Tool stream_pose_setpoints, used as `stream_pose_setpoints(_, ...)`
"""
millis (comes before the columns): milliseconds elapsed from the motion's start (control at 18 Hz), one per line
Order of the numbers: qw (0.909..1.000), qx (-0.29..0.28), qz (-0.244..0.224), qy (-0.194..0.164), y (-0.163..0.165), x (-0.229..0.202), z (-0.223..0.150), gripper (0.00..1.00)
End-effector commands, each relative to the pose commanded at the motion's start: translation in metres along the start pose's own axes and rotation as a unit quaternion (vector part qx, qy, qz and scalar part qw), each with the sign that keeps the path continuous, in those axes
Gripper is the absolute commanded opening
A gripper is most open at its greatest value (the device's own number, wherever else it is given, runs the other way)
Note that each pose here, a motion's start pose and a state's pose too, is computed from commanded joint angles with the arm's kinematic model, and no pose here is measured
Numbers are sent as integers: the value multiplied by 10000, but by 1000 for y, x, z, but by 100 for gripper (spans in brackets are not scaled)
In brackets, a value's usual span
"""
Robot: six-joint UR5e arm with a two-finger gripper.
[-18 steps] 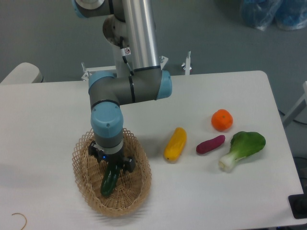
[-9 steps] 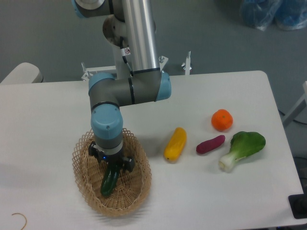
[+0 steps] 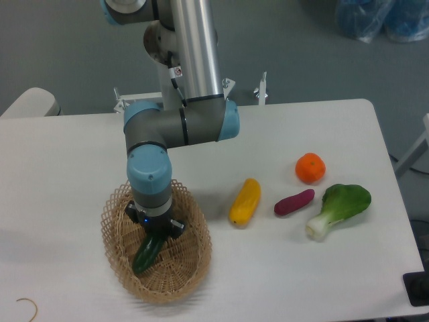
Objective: Pick up the cucumber from the basket
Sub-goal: 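Lift the cucumber out of the basket toward the yellow pepper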
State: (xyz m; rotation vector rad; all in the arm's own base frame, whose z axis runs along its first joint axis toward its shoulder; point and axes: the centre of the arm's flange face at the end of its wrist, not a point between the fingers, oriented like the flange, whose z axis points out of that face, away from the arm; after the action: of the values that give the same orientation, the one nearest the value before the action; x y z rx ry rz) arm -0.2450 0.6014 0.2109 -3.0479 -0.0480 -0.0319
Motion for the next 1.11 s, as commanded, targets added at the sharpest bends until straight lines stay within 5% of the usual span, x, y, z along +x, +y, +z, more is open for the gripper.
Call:
stream_pose_setpoints(389, 9999, 107, 48, -88, -4, -3, -14, 43)
stream_pose_setpoints(722, 9953, 390, 396, -790, -13, -25, -90, 43)
stream_pose_setpoints(1111, 9922, 124, 886, -864, 43, -130, -167, 43)
